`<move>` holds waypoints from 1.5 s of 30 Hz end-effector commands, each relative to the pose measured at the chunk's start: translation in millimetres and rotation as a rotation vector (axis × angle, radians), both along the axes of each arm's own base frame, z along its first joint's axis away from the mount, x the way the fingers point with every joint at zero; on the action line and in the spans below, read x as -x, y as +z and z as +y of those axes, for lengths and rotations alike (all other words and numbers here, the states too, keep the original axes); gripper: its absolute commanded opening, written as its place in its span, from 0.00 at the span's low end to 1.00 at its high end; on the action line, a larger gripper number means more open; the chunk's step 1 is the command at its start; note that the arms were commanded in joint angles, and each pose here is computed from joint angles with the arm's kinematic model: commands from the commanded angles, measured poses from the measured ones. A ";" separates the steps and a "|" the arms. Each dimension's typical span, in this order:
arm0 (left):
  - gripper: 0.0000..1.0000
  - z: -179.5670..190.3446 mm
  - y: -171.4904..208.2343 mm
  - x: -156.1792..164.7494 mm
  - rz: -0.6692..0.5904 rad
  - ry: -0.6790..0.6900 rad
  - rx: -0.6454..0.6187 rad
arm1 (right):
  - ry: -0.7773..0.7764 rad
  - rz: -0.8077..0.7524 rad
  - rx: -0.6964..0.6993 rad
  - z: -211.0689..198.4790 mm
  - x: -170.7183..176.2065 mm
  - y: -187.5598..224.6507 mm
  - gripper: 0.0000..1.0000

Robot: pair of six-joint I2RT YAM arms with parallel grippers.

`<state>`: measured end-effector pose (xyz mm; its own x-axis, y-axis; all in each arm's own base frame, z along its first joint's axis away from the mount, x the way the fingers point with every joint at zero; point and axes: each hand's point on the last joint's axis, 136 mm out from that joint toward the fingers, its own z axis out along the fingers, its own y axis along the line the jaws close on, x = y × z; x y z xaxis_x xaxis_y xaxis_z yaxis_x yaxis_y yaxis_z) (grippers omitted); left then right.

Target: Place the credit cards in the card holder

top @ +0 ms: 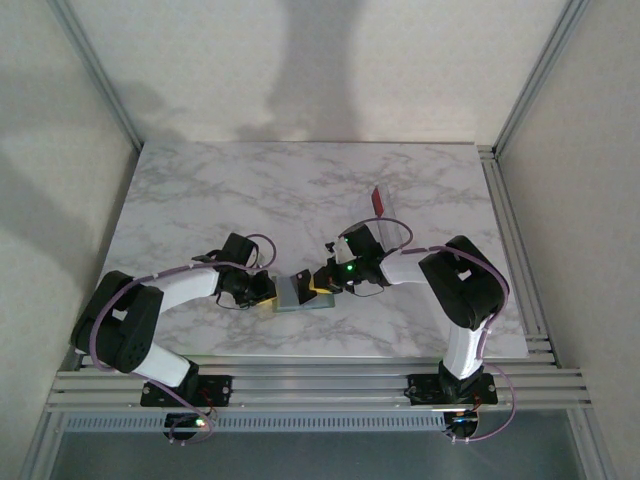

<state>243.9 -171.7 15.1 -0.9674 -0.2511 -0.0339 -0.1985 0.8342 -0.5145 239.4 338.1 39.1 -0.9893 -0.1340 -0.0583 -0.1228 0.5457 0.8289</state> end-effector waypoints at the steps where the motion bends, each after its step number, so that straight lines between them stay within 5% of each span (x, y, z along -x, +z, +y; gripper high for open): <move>1: 0.13 1.8 -6.0 11.2 0.027 -0.021 -0.007 | -0.033 0.011 0.044 -3.4 3.6 -10.4 0.04; 13: 0.13 2.9 -7.1 10.9 0.028 -0.018 -0.015 | -0.002 0.006 0.076 2.2 16.3 -14.3 0.17; 30: 0.11 -0.6 -7.1 12.9 0.035 -0.022 0.010 | 0.006 -0.039 0.087 19.2 19.0 -2.9 0.12; 45: 0.10 0.3 -10.0 15.4 0.042 -0.024 0.008 | 0.032 -0.104 0.239 4.6 26.4 0.8 0.34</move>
<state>243.1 -171.8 13.4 -0.9674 -0.2506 -0.0365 -0.1959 0.8320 -0.5191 212.4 353.0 36.7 -0.9790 -0.1776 -0.1003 -0.1953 0.6742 0.7123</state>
